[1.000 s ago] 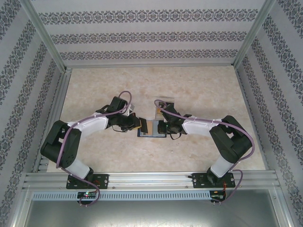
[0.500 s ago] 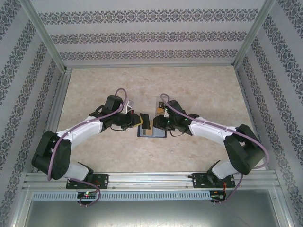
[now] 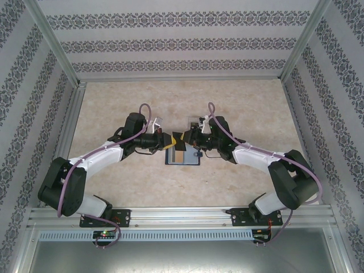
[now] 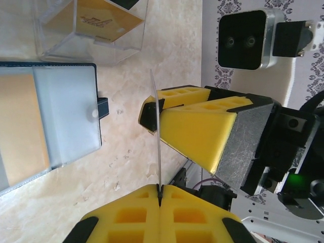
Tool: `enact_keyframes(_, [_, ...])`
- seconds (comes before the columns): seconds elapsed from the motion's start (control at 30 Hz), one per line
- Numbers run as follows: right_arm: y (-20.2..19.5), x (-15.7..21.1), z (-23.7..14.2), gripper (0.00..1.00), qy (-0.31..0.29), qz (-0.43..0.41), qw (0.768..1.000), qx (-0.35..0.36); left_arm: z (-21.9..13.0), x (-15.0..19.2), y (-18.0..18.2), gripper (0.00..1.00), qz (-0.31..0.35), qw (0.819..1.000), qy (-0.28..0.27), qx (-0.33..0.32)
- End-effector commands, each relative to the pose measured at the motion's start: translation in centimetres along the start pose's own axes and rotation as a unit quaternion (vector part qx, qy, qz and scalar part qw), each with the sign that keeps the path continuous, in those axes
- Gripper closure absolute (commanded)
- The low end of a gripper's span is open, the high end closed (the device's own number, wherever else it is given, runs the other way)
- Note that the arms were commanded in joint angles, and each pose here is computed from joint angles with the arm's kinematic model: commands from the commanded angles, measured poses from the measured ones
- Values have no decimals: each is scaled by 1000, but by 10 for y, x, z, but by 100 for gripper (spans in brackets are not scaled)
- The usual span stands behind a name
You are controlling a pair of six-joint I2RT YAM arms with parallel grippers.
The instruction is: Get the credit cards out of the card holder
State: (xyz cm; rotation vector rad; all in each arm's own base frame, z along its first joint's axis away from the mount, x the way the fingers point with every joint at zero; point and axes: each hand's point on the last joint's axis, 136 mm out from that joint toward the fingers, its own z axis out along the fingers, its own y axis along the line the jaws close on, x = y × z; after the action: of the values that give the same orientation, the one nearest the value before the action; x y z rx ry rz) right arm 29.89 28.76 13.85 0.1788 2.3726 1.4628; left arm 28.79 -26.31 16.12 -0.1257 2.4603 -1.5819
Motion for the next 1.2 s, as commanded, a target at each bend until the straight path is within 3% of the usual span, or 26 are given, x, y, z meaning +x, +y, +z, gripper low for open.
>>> enact_keyframes(0.0, [11, -2, 0, 72, 5, 14, 999, -47, -4, -5, -18, 97, 23, 999, -4, 36])
enact_keyframes(0.5, [9, 3, -2, 73, 30, 42, 996, -76, -4, -16, -19, 97, 24, 999, -14, 38])
enact_keyframes(0.7, [21, 0, -7, 88, 28, 33, 994, -100, -2, -16, -18, 96, 20, 999, -9, 41])
enact_keyframes(0.73, [22, -1, -9, 91, 25, 34, 994, -101, -2, -16, -17, 92, 20, 999, -10, 40])
enact_keyframes(0.83, [24, -5, -12, 99, 19, 34, 994, -105, -1, -15, -13, 65, 18, 999, -6, 34])
enact_keyframes(1.17, [27, -22, -34, 100, 4, 2, 997, -79, -9, -18, -1, 29, 9, 1000, -10, 8])
